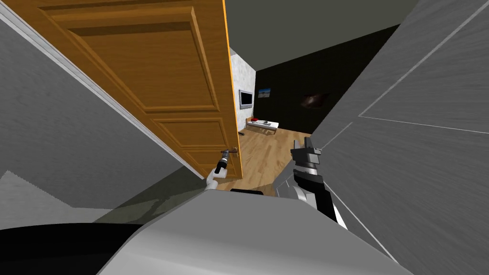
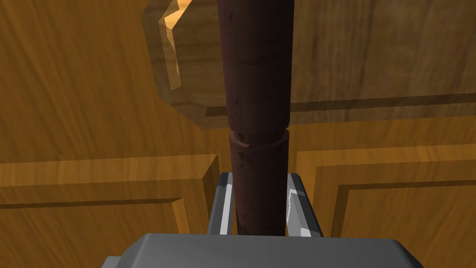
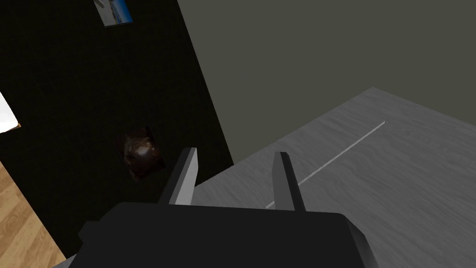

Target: Push the door open

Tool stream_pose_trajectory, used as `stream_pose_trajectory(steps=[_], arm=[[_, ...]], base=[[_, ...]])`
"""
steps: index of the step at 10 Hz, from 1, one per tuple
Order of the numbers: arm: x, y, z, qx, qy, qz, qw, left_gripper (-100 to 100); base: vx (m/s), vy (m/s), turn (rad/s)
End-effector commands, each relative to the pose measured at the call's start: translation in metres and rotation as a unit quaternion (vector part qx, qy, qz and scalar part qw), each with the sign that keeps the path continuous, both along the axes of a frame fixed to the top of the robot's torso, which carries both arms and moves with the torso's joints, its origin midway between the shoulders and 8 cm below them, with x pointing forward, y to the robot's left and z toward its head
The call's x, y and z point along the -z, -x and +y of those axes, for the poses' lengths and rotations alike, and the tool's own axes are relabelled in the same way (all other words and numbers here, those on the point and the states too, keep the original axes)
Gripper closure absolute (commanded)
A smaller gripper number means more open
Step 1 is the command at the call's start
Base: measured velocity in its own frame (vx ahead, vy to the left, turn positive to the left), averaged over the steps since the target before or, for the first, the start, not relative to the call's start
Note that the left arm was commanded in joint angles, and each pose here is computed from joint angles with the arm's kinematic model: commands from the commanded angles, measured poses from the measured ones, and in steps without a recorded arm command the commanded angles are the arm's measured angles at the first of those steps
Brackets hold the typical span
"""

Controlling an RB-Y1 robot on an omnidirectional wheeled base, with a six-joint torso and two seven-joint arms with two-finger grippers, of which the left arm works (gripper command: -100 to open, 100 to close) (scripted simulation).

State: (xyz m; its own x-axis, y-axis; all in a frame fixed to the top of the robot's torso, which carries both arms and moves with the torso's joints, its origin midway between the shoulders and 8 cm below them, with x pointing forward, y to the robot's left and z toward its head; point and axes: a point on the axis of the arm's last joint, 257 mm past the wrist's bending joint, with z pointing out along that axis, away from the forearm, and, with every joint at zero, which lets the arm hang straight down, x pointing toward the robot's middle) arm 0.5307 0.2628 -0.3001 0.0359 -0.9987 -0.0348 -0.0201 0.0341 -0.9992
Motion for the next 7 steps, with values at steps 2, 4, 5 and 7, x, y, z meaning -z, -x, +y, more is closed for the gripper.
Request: stream_pose_trajectory(steps=[2, 4, 5, 7], arm=[[-0.008, 0.0, 0.011, -0.002, -0.016, -0.008, 0.9998, 100], [-0.007, 0.001, 0.007, 0.004, -0.022, -0.008, 0.9997, 100], [-0.007, 0.002, 0.004, 0.007, -0.024, -0.008, 0.9997, 100], [-0.007, 0.003, 0.0, 0.012, -0.027, -0.007, 0.9995, 100]], base=[[0.236, -0.004, 0.193], [0.186, 0.018, 0.209], [0.184, 0.003, 0.237], [0.17, -0.017, 0.156]])
